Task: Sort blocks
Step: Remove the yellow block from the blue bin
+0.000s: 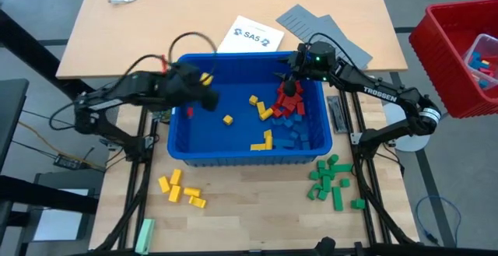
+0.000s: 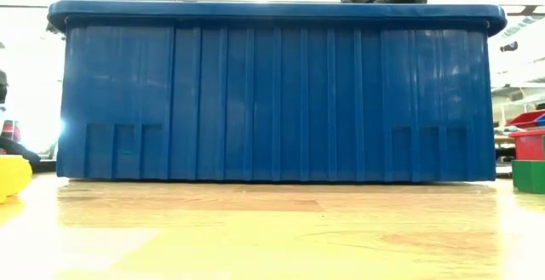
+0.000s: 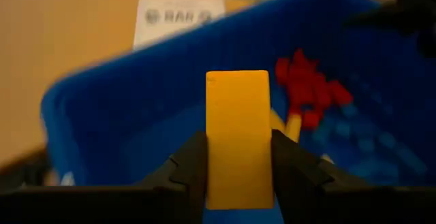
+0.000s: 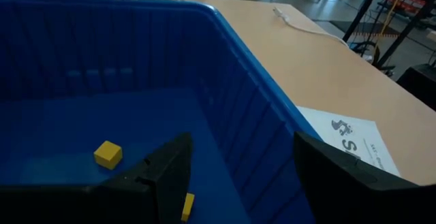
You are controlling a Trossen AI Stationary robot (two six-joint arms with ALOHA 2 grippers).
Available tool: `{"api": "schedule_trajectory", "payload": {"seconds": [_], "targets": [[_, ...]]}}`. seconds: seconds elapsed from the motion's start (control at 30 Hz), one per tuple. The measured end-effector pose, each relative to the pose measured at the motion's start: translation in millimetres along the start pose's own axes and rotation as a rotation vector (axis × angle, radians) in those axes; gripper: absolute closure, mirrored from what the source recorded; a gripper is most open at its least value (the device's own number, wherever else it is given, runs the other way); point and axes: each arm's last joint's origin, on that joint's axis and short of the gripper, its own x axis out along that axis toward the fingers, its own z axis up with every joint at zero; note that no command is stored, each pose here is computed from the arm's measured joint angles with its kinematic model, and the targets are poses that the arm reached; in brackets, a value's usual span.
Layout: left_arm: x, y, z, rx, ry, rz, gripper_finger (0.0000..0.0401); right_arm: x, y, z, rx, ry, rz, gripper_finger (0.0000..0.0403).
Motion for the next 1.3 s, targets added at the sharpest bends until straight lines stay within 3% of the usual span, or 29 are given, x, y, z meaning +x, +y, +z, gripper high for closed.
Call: {"api": "schedule_trajectory", "payload": {"seconds": [0.2, 0.37, 0.5, 0.7, 0.93, 1.13, 1.3], "targets": [[-34.5, 22.3, -26.8, -0.092, 0.142, 0.044, 0.0264, 0.0, -0.2, 0.1, 0.002, -0.002, -0.001, 0.0165], [-44.5, 20.8, -41.3, -0.151, 0.216, -0.03, 0.0264, 0.0, -0.3, 0.7, 0.032, -0.007, -0.002, 0.0165], [-43.1, 15.7, -59.0, -0.13, 0.327, -0.058, 0.0263, 0.0, -0.3, 1.1, 0.049, -0.011, -0.003, 0.0165], [-51.2, 3.5, -91.4, 0.0, 0.535, -0.154, 0.0263, 0.0, -0.2, 1.0, 0.045, -0.01, -0.002, 0.0165], [-76.7, -17.5, -113.3, 0.1, 0.614, -0.399, 0.0263, -0.1, -0.9, 3.6, 0.042, -0.037, -0.01, 0.0165], [-95.8, -25.3, -150.1, 0.251, 0.682, -0.461, 0.0263, 0.0, -0.9, 3.8, 0.045, -0.039, -0.009, 0.0165], [-86.1, -31.5, -197.9, 0.355, 0.751, -0.465, 0.0263, 0.0, -0.7, 3.8, 0.064, -0.038, -0.009, 0.0165]]}}
